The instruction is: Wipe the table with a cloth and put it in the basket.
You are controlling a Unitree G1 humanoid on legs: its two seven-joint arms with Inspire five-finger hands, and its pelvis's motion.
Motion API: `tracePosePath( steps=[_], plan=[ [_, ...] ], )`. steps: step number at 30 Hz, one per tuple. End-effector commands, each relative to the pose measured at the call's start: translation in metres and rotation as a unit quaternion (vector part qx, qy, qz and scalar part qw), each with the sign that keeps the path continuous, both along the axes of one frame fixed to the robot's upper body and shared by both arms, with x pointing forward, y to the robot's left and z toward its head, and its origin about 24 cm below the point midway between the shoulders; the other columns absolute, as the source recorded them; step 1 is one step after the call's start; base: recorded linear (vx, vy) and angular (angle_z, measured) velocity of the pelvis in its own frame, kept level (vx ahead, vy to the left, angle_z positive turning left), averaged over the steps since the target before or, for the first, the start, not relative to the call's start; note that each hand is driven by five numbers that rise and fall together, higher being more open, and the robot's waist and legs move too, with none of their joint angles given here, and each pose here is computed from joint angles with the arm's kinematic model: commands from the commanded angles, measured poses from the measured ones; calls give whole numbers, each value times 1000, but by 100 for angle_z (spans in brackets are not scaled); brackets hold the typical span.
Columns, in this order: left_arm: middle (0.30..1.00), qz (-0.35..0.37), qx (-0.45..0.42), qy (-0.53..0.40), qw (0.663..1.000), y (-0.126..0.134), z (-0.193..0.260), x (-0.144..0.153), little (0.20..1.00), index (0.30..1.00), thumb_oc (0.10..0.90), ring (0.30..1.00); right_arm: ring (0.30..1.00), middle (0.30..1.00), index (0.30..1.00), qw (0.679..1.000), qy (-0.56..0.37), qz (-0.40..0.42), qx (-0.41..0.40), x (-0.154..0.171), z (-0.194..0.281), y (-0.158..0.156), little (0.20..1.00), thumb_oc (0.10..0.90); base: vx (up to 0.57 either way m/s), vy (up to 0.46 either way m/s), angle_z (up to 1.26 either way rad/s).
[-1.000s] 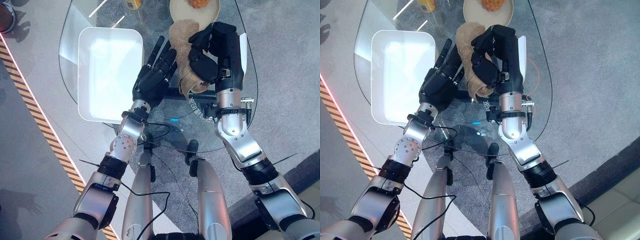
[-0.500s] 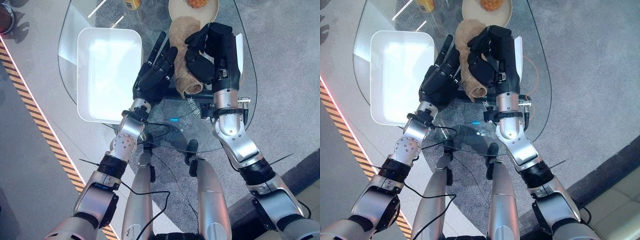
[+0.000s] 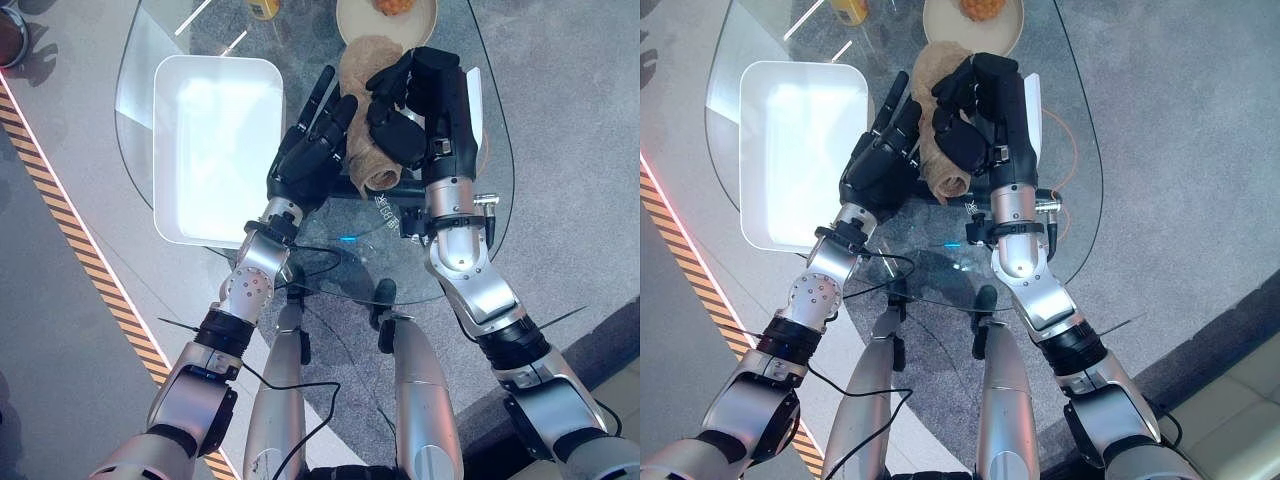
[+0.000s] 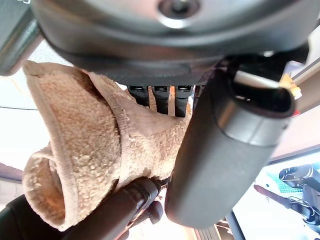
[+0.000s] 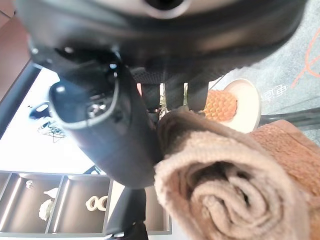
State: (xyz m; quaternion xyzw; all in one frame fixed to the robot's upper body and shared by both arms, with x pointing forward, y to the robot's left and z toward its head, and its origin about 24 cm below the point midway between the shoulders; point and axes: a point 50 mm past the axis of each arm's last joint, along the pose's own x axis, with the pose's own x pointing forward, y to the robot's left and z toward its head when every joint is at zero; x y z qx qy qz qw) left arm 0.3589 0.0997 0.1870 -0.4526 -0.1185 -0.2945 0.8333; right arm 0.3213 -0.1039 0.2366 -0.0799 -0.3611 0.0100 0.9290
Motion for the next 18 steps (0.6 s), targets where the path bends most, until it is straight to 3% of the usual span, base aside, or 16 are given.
tracePosePath(
  steps=[1, 2, 3, 4, 5, 6, 9, 18],
  plan=[
    [900, -90, -33, -172, 980, -33, 71, -19, 900, 900, 800, 900, 300, 300, 300, 969, -220, 114, 21, -55, 87, 35, 200, 100, 0, 0, 0],
    [900, -90, -31, -173, 980, -33, 71, -20, 900, 900, 800, 900, 300, 300, 300, 969, -220, 115, 22, -55, 87, 35, 200, 100, 0, 0, 0],
    [858, -90, -31, -172, 980, -33, 70, -20, 851, 858, 751, 858, 300, 300, 300, 969, -219, 115, 22, -55, 87, 35, 200, 100, 0, 0, 0],
    [761, -90, -29, -174, 980, -33, 70, -20, 738, 761, 638, 761, 300, 300, 300, 968, -221, 115, 21, -55, 87, 35, 200, 100, 0, 0, 0],
    [731, -90, -28, -174, 980, -33, 70, -20, 702, 731, 602, 731, 300, 300, 300, 968, -221, 116, 21, -55, 87, 35, 200, 100, 0, 0, 0],
    [507, -90, -26, -175, 980, -33, 69, -19, 442, 507, 342, 507, 300, 300, 300, 969, -219, 116, 20, -55, 86, 35, 200, 100, 0, 0, 0],
    [300, -88, -22, -177, 980, -33, 70, -19, 200, 300, 100, 300, 300, 300, 300, 968, -221, 116, 21, -55, 87, 36, 200, 100, 0, 0, 0],
    [300, -86, -12, -179, 980, -34, 69, -20, 200, 300, 100, 300, 300, 300, 300, 968, -222, 118, 21, -56, 89, 37, 200, 100, 0, 0, 0]
  ],
)
